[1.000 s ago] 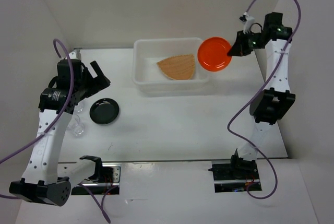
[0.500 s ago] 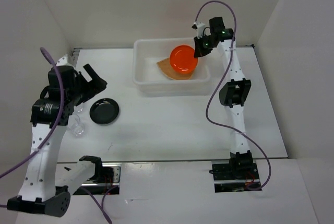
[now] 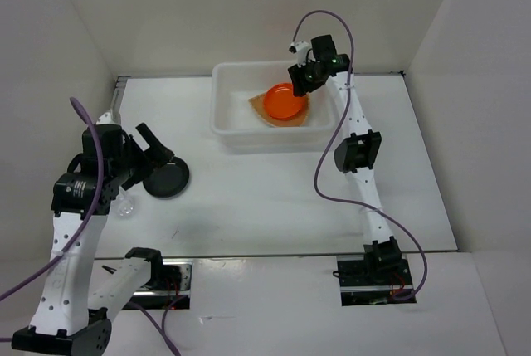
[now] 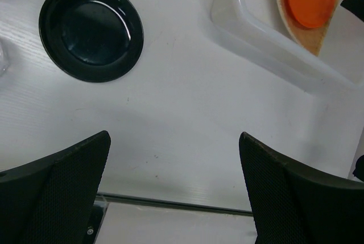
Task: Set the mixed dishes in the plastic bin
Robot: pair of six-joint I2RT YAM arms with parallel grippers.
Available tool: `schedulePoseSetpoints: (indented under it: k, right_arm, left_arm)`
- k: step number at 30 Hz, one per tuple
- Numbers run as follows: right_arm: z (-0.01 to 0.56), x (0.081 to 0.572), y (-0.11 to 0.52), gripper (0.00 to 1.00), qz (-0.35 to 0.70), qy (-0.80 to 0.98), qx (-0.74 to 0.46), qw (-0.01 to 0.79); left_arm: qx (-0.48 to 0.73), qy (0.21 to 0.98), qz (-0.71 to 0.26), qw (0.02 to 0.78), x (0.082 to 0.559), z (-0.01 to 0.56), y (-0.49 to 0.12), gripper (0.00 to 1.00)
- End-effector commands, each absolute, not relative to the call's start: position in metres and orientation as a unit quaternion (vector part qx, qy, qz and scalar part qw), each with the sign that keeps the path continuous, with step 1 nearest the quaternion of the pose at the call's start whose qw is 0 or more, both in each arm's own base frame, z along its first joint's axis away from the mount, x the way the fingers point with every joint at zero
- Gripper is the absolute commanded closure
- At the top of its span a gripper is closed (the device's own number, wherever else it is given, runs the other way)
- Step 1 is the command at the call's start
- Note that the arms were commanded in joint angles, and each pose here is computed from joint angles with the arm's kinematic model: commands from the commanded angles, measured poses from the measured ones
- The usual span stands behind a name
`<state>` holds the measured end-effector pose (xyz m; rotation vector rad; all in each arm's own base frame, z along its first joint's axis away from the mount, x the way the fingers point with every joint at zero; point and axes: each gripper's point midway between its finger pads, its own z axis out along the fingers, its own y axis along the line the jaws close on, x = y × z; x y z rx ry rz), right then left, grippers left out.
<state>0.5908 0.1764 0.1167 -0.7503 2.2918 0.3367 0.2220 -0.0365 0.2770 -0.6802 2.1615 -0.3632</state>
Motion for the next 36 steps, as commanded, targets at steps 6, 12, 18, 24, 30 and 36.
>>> schedulePoseSetpoints:
  k: [6, 12, 18, 24, 30, 36]
  right_arm:
    - [0.209, 0.599, 0.155, 0.12, 0.076, 0.863, -0.247, 0.434]
    - [0.275, 0.562, 0.144, 0.07, 0.057, 0.859, -0.241, 0.447]
    - [0.304, 0.491, 0.12, 0.06, 0.06, 0.879, -0.252, 0.401]
    - [0.252, 0.439, 0.099, 0.06, 0.039, 0.91, -0.244, 0.333]
    - [0.215, 0.384, 0.07, 0.05, 0.003, 0.927, -0.224, 0.3]
    - [0.174, 0.359, 0.024, 0.05, -0.017, 0.949, -0.163, 0.27]
  left_arm:
    - [-0.228, 0.875, -0.165, 0.394, 0.231, 0.255, -0.049, 0.0]
    - [-0.198, 0.841, -0.19, 0.466, 0.247, 0.257, -0.052, 0.0]
    - [-0.21, 0.831, -0.214, 0.468, 0.264, 0.223, -0.059, 0.0]
    - [-0.296, 0.849, -0.225, 0.376, 0.281, 0.154, -0.055, 0.0]
    - [-0.369, 0.821, -0.245, 0.361, 0.287, 0.131, -0.05, 0.0]
    - [-0.435, 0.801, -0.212, 0.353, 0.285, 0.117, -0.035, 0.0]
